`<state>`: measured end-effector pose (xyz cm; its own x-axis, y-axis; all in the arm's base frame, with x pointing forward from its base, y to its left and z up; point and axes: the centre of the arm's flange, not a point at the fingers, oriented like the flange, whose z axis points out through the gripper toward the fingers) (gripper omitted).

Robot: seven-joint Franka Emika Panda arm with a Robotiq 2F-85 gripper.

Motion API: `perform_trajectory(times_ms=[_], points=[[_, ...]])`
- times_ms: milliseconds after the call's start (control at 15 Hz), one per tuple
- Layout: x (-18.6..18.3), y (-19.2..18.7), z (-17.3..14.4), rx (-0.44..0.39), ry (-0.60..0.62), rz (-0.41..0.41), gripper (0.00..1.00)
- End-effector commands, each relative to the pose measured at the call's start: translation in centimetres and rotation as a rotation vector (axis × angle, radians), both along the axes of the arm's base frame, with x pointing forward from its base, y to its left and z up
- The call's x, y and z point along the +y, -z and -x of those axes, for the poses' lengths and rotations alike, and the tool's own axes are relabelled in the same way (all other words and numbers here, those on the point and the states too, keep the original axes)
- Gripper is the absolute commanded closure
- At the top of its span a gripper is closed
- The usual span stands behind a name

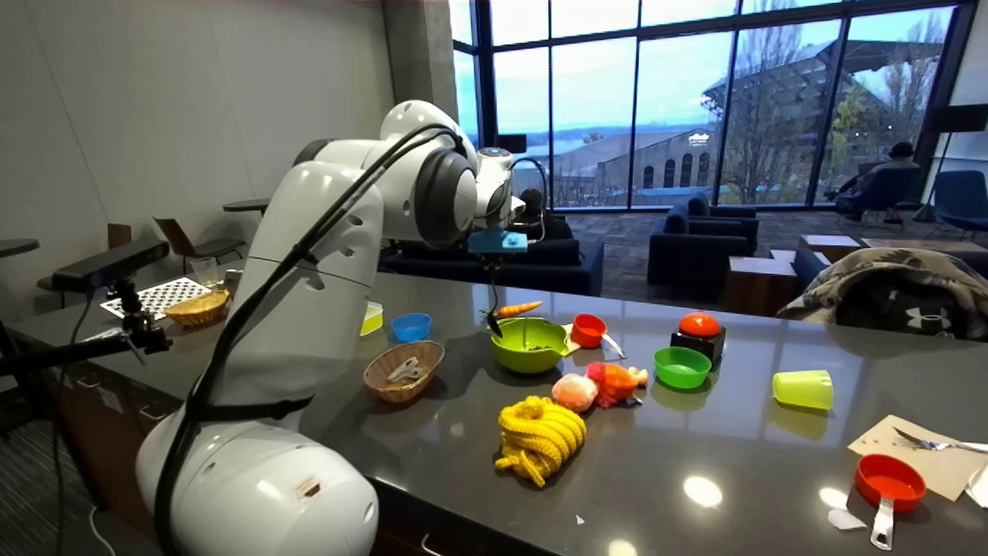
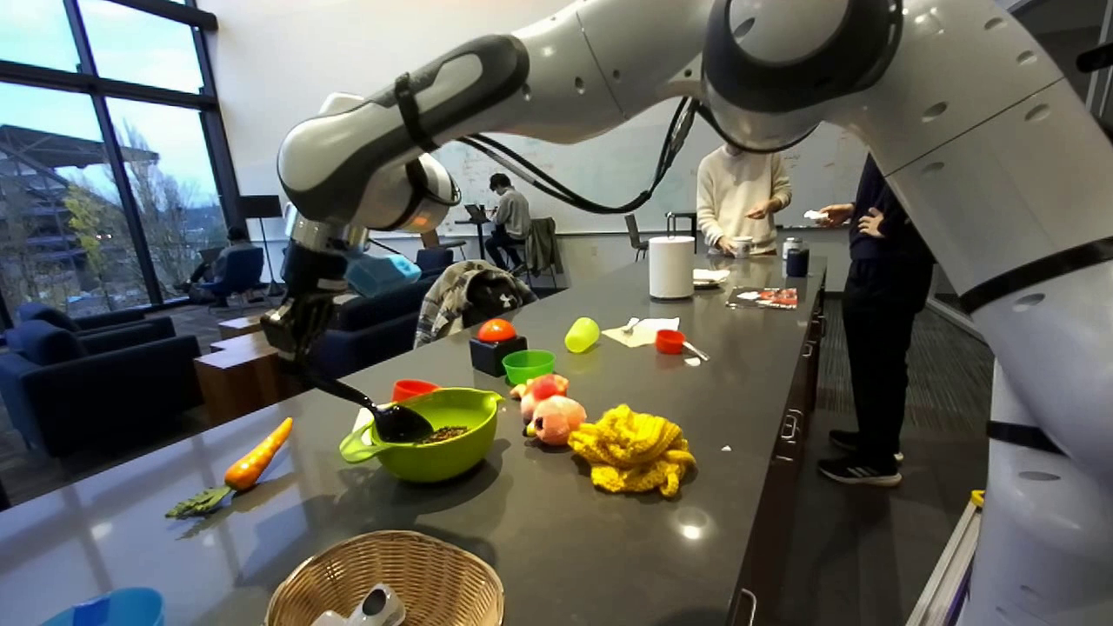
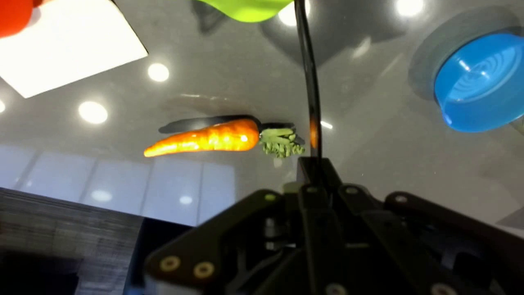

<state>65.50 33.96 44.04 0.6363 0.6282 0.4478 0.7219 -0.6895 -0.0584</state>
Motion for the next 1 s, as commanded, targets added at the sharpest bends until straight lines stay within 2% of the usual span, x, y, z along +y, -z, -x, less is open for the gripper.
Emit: perform_trajectory(times_ms=[0, 267, 533, 733, 933], points=[[-2.5, -0.7, 2.1, -0.074, 0.065, -0.066, 0.99], [-5.7, -1.1, 2.9, -0.187, 0.145, -0.096, 0.99], [-9.4, -3.4, 4.6, -0.304, 0.238, -0.15, 0.99], [-11.4, -5.1, 6.2, -0.303, 0.327, -0.285, 0.99], [-11.1, -4.7, 7.7, -0.234, 0.378, -0.459, 0.99]])
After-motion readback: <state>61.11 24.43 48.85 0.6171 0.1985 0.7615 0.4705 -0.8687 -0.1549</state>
